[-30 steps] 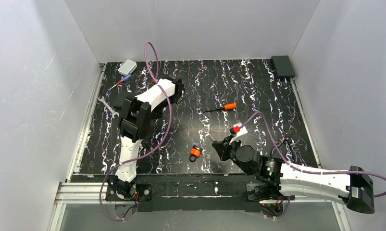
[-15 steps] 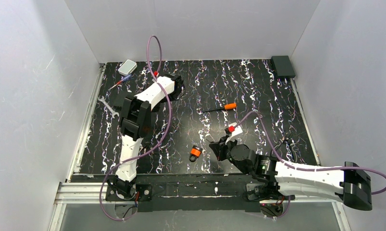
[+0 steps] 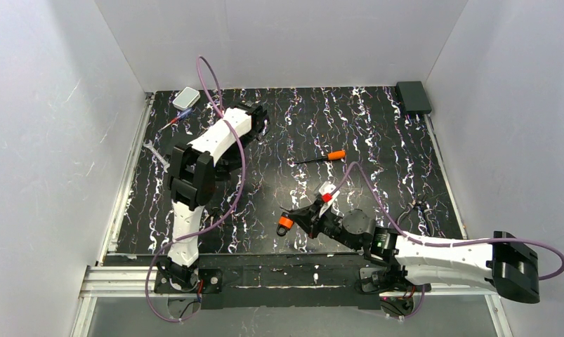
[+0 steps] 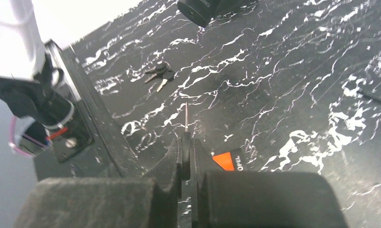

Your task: Unlock with the key

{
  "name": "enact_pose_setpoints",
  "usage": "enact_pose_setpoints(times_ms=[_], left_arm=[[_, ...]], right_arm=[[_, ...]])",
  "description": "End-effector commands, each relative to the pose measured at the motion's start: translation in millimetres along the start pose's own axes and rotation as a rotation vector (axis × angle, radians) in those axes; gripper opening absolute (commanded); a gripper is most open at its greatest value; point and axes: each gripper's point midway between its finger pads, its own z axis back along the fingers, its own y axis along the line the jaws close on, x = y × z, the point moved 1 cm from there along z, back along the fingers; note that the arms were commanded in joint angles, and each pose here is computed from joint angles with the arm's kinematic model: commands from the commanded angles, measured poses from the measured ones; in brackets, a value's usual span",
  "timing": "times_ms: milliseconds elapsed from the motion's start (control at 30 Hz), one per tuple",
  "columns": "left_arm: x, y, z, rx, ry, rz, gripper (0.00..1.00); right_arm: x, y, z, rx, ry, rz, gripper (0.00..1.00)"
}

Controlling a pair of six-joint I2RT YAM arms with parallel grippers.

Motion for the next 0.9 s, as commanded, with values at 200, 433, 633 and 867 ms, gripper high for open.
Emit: enact_pose_setpoints(times_ms=[200,433,633,867], left_arm=[[-47.4,-12.4,32.4,-0.213,0.252,0.139,0.0],[-61.7,-5.4,42.5,-0.193,0.408,0.153,0.0],[-89.2,-27.0,45.1,-0.263,0.634,0.063,0.0],[-104.8,-32.4,46.9,-0.282,0.747,0.045,0.0]], right_arm=[[30.3,18.1,-34.5,0.104,-0.038,0.443,0.01],[47.5,22.3,-53.1,0.104,-0.063,0.608,0.01],[41.0,27.9,-64.7,0.159,-0.039,0.753,0.01],[26.9,20.5,-82.0,0.166,0.005,0.965,0.01]])
